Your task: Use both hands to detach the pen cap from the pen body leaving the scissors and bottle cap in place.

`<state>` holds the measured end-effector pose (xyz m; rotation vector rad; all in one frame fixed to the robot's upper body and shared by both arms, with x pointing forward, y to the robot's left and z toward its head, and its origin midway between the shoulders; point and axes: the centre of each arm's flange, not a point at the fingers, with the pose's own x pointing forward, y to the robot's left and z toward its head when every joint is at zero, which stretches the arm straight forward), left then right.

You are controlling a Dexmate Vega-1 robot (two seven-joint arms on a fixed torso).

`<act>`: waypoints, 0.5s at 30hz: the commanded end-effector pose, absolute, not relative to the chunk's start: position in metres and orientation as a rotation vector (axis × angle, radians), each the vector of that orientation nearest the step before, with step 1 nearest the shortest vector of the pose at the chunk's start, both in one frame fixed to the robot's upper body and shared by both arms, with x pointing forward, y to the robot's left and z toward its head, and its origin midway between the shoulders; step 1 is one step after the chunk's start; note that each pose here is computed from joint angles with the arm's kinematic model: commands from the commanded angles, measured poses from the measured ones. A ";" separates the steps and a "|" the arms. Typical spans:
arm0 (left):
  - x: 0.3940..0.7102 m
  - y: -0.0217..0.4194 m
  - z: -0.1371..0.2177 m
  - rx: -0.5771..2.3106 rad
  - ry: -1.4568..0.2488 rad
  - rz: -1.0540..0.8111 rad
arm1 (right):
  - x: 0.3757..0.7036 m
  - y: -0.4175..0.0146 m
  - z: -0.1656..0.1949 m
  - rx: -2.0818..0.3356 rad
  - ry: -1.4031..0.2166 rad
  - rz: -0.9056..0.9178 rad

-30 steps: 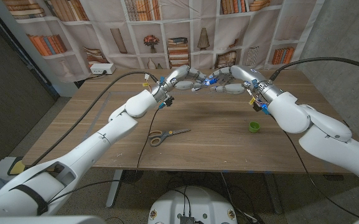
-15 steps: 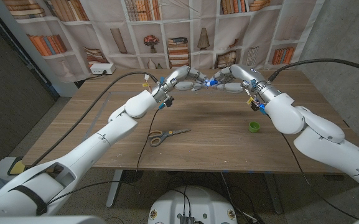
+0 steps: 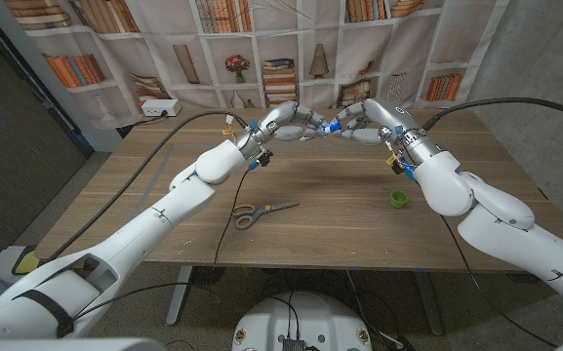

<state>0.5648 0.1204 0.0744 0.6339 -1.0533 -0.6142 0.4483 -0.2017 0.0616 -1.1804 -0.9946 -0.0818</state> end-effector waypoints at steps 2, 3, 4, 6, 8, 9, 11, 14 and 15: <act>0.569 0.120 0.073 0.646 -1.032 -0.612 | 0.444 -0.225 0.060 -1.177 -0.947 -0.117; 0.570 0.120 0.073 0.647 -1.031 -0.610 | 0.444 -0.227 0.059 -1.182 -0.939 -0.114; 0.570 0.121 0.073 0.646 -1.030 -0.608 | 0.443 -0.228 0.058 -1.182 -0.939 -0.120; 0.570 0.121 0.072 0.645 -1.027 -0.605 | 0.443 -0.231 0.057 -1.170 -0.933 -0.117; 0.570 0.122 0.072 0.644 -1.025 -0.602 | 0.443 -0.234 0.056 -1.163 -0.930 -0.122; 0.571 0.122 0.072 0.643 -1.024 -0.600 | 0.443 -0.235 0.056 -1.158 -0.927 -0.129; 0.571 0.122 0.072 0.640 -1.023 -0.597 | 0.443 -0.237 0.055 -1.144 -0.925 -0.141; 0.571 0.123 0.071 0.637 -1.019 -0.593 | 0.444 -0.242 0.054 -1.112 -0.902 -0.134; 0.572 0.123 0.071 0.637 -1.017 -0.592 | 0.444 -0.243 0.054 -1.109 -0.888 -0.118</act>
